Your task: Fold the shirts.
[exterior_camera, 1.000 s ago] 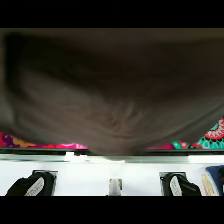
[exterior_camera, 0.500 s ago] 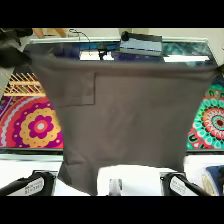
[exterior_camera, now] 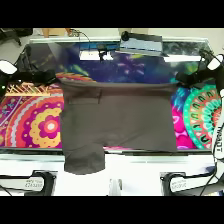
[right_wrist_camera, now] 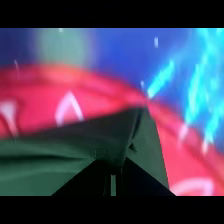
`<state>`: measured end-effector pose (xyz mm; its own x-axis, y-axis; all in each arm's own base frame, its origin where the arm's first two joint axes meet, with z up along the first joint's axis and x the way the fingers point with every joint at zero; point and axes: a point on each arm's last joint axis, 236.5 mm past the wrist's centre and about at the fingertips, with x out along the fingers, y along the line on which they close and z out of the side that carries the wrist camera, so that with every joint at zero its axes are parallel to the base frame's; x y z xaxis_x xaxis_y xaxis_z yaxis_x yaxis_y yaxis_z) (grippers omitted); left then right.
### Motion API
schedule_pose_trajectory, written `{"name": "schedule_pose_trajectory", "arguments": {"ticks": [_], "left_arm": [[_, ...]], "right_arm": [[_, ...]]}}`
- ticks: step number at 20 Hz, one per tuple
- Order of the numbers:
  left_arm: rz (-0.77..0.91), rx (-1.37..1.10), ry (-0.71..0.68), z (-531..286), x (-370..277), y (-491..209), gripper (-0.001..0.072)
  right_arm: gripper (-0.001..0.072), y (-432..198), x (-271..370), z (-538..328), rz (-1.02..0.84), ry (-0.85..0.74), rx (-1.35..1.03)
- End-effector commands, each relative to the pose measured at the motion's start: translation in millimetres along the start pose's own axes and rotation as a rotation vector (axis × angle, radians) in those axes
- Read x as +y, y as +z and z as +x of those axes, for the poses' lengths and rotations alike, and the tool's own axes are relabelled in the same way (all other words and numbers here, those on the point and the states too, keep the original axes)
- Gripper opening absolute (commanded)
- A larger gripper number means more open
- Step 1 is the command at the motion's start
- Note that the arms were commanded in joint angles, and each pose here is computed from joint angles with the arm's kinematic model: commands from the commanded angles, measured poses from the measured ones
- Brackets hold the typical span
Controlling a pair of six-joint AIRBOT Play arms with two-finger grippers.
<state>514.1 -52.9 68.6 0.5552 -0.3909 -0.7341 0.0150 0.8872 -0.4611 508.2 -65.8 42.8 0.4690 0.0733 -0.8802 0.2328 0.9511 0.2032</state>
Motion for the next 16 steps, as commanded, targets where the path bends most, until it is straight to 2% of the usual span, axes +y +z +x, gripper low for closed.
{"name": "schedule_pose_trajectory", "arguments": {"ticks": [1, 4, 6, 8, 11, 14, 16], "left_arm": [[-0.065, -0.172, -0.009, 19.8, 10.8, 42.3, 0.0039], [-0.134, -0.265, -0.041, 33.3, 10.7, 62.6, 0.0038], [-0.111, -0.222, -0.043, 57.5, 5.3, 48.6, 0.0039], [0.029, -0.153, -0.041, 87.5, -5.5, 24.8, 0.0039], [0.044, -0.101, -0.041, 101.6, -10.9, 8.5, 0.0038], [0.099, -0.018, -0.028, 77.4, -6.7, 0.1, 0.0038], [0.100, 0.152, -0.032, 57.0, -0.2, -32.4, 0.0038]], "right_arm": [[0.0031, 75.3, 2.8, 2.0, 0.144, 0.028, -0.320], [0.0031, 100.6, 2.5, 0.0, 0.206, 0.054, -0.431], [0.0031, 80.6, -0.2, 24.4, 0.218, 0.044, -0.338], [0.0031, 51.0, -6.5, 54.3, 0.226, 0.019, -0.209], [0.0032, 29.2, -10.3, 72.0, 0.227, 0.003, -0.119], [0.0031, 33.3, -14.3, 55.9, 0.110, -0.030, -0.133], [0.0031, 19.8, -18.7, 45.5, 0.040, -0.063, -0.075]]}}
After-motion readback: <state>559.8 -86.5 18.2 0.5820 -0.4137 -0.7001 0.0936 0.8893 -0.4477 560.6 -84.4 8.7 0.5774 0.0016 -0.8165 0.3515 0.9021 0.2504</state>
